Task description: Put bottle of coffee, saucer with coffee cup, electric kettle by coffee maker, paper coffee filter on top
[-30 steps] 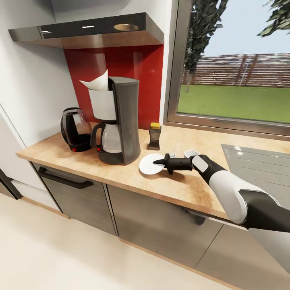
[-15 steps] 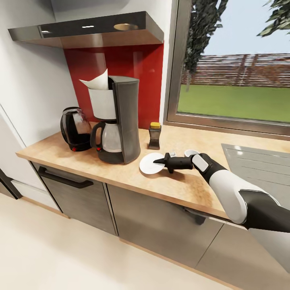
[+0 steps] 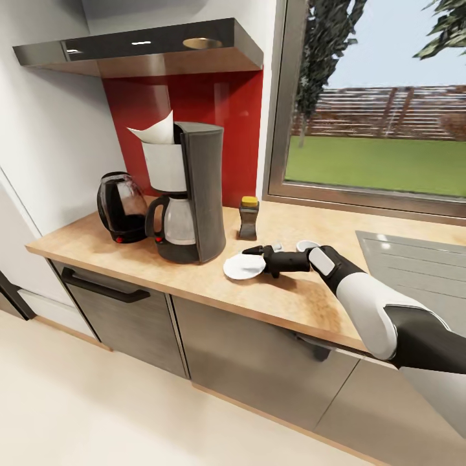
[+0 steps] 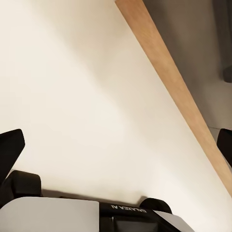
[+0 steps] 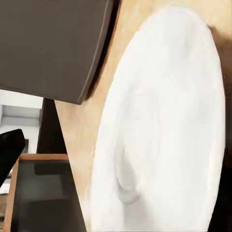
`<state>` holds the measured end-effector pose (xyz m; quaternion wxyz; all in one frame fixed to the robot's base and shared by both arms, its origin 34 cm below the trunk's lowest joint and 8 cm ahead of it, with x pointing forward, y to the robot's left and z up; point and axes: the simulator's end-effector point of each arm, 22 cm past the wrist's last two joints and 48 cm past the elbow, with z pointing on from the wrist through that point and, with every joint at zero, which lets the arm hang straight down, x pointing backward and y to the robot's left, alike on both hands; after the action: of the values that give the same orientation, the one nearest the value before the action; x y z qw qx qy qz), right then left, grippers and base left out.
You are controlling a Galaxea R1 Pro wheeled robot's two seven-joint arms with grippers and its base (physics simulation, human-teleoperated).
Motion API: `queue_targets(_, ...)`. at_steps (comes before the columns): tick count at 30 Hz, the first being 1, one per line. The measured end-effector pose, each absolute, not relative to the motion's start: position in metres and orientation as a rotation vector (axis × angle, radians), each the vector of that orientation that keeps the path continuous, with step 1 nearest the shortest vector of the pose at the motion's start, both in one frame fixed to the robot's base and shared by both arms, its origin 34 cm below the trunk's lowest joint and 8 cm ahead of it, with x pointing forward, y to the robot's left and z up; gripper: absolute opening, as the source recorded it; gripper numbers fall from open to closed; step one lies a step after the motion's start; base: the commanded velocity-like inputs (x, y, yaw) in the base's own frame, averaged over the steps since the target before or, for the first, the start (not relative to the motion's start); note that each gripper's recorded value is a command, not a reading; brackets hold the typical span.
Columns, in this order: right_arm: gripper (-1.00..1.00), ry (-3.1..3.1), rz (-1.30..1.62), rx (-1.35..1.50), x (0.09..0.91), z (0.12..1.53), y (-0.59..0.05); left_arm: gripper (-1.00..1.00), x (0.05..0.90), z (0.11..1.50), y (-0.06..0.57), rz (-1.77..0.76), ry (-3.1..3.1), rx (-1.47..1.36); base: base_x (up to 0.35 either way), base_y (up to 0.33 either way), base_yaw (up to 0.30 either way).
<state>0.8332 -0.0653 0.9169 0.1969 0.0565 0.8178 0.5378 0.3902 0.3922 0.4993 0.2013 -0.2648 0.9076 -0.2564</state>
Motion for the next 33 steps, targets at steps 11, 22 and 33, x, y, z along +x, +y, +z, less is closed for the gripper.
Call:
queue_targets(11, 1.00, 2.291, 1.497, 0.152, 0.8336, 0.9166, -0.0657, 1.00, 0.3903, 0.4993, 0.3922, -0.716, 2.535, -0.740, 0.000, 0.000, 0.000)
queue_targets(22, 1.00, 2.290, 1.497, 0.151, 0.8338, 0.9167, -0.0657, 1.00, 0.3903, 0.4993, 0.3922, -0.716, 2.535, -0.740, 0.000, 0.000, 0.000)
queue_targets(33, 1.00, 2.272, 1.543, 0.187, 0.8330, 0.9184, -0.0633, 1.00, 0.3904, 0.4993, 0.3923, -0.715, 2.535, -0.739, -0.049, -0.038, 0.000)
